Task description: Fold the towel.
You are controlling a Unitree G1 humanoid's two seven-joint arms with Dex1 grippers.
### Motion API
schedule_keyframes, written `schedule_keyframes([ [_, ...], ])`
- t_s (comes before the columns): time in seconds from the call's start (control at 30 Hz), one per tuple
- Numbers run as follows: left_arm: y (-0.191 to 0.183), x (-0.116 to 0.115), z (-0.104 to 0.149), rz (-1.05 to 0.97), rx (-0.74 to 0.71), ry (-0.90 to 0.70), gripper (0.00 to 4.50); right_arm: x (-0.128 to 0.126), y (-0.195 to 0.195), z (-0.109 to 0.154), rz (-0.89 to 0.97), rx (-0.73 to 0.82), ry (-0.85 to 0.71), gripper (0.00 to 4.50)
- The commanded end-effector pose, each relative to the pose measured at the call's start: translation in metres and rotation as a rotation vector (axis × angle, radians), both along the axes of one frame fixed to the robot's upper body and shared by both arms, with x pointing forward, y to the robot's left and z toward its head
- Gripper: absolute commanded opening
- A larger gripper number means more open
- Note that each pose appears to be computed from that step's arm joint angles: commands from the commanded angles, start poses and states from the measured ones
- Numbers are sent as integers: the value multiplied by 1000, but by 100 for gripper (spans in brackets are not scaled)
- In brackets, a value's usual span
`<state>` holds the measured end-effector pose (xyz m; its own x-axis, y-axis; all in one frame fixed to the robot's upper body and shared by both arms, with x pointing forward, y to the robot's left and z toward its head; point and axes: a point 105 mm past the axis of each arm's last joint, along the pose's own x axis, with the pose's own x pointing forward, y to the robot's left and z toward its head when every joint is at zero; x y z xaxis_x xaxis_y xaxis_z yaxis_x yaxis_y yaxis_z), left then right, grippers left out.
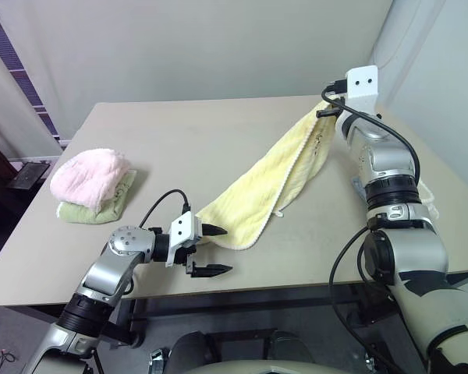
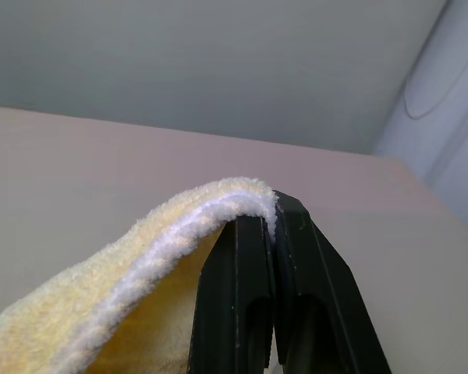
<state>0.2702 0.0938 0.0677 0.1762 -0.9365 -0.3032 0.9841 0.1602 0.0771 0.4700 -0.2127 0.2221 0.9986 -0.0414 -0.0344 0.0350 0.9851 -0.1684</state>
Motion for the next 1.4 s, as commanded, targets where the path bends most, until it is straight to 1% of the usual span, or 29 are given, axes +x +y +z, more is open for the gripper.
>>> schedule_keyframes([
  [0.03,-13,11,5,-3,-2,-46,450,1,13,29,38,1,-89,2],
  [0.17,-28,13,5,-39,-19,-49,450,1,22,37,64,10,-119,2],
  [0.23,-34,18,3,-36,-11,-52,450,0,24,44,70,14,-134,2],
  [0.37,-40,28,-10,-38,83,-76,450,-1,28,52,77,10,-153,2],
  [0.63,-51,37,-22,-32,160,-78,450,-3,30,52,78,17,-153,2],
  [0.7,-53,36,-22,-40,155,-60,450,-3,30,51,75,15,-151,2],
  [0.73,-54,36,-22,-42,154,-49,412,-3,29,51,75,16,-150,0],
  [0.77,-54,36,-22,-41,156,-39,395,-3,29,51,74,15,-149,0],
  [0.8,-53,35,-24,-43,167,-19,364,-3,29,51,74,16,-149,0],
  [0.87,-50,32,-30,-58,207,-7,287,-4,29,51,72,10,-149,0],
  [1.13,-41,32,-44,-41,289,21,16,-4,29,51,71,12,-146,0],
  [1.17,-40,32,-46,-41,297,23,3,-4,30,50,70,12,-146,0],
  [1.3,-38,32,-47,-25,302,23,3,-4,29,49,67,7,-144,0],
  [1.4,-38,37,-35,7,238,29,3,-4,27,47,63,3,-142,0],
])
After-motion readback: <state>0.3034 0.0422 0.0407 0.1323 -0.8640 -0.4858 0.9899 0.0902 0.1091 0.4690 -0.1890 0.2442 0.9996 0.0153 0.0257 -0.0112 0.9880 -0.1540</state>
